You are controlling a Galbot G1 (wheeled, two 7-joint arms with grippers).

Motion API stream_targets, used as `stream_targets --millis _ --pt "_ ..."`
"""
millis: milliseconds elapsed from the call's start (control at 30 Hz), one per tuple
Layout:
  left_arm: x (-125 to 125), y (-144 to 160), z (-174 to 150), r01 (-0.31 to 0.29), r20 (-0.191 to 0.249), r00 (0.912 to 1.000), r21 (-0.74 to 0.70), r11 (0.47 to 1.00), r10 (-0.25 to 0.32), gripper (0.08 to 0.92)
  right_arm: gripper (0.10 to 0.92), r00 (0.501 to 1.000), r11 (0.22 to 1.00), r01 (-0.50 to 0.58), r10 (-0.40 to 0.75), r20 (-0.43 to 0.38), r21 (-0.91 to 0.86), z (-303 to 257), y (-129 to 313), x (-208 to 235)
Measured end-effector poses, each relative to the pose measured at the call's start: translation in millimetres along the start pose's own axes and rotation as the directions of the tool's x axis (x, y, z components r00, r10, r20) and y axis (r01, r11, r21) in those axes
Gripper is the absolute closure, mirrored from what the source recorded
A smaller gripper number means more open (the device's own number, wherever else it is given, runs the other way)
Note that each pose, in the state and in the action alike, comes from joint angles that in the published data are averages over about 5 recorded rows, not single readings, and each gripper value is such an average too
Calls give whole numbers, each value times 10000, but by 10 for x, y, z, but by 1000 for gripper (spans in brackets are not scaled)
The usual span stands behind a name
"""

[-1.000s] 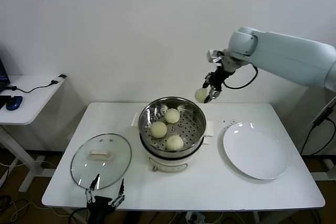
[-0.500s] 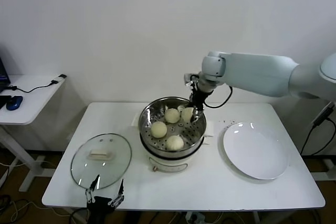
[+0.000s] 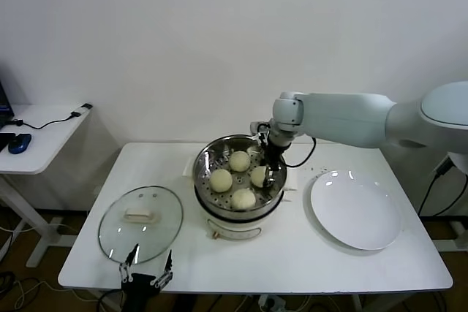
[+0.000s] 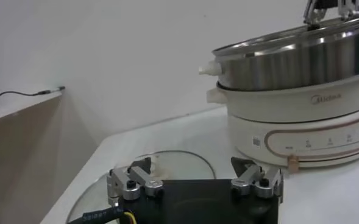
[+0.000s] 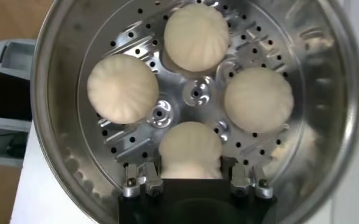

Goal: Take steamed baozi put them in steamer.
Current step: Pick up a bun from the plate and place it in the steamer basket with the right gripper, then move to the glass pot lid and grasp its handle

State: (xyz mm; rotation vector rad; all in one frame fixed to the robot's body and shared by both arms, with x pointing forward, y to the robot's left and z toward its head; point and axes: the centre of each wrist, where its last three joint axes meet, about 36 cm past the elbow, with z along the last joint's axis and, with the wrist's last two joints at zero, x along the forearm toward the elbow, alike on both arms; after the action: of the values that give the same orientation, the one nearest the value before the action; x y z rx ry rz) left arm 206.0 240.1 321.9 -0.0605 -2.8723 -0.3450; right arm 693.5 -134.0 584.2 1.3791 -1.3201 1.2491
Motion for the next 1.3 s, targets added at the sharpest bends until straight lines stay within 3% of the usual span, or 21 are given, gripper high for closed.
stream_targets --millis 167,267,633,867,1100,1300 --pt "-3 0 2 2 -3 10000 -7 10000 -2 177 240 10000 10000 22 -22 53 -38 -6 15 -32" --pt "1 4 6 9 -16 10000 -21 10000 -9 177 206 9999 10000 -12 12 115 -57 0 13 0" --pt "-17 14 -27 12 71 10000 -125 9999 -11 177 200 9972 9993 -368 369 657 -30 148 0 380" --pt "-10 47 -26 28 90 10000 -231 9997 -26 177 200 9724 9914 -1302 1295 1939 -92 412 40 785" --pt "-21 98 -73 163 162 9997 -323 9993 -157 177 200 8817 9592 -2722 2804 3795 -765 882 267 953" --pt "-66 130 -153 347 322 9989 -452 9984 -333 177 200 7219 8974 -3761 4398 5343 -2305 1315 610 754"
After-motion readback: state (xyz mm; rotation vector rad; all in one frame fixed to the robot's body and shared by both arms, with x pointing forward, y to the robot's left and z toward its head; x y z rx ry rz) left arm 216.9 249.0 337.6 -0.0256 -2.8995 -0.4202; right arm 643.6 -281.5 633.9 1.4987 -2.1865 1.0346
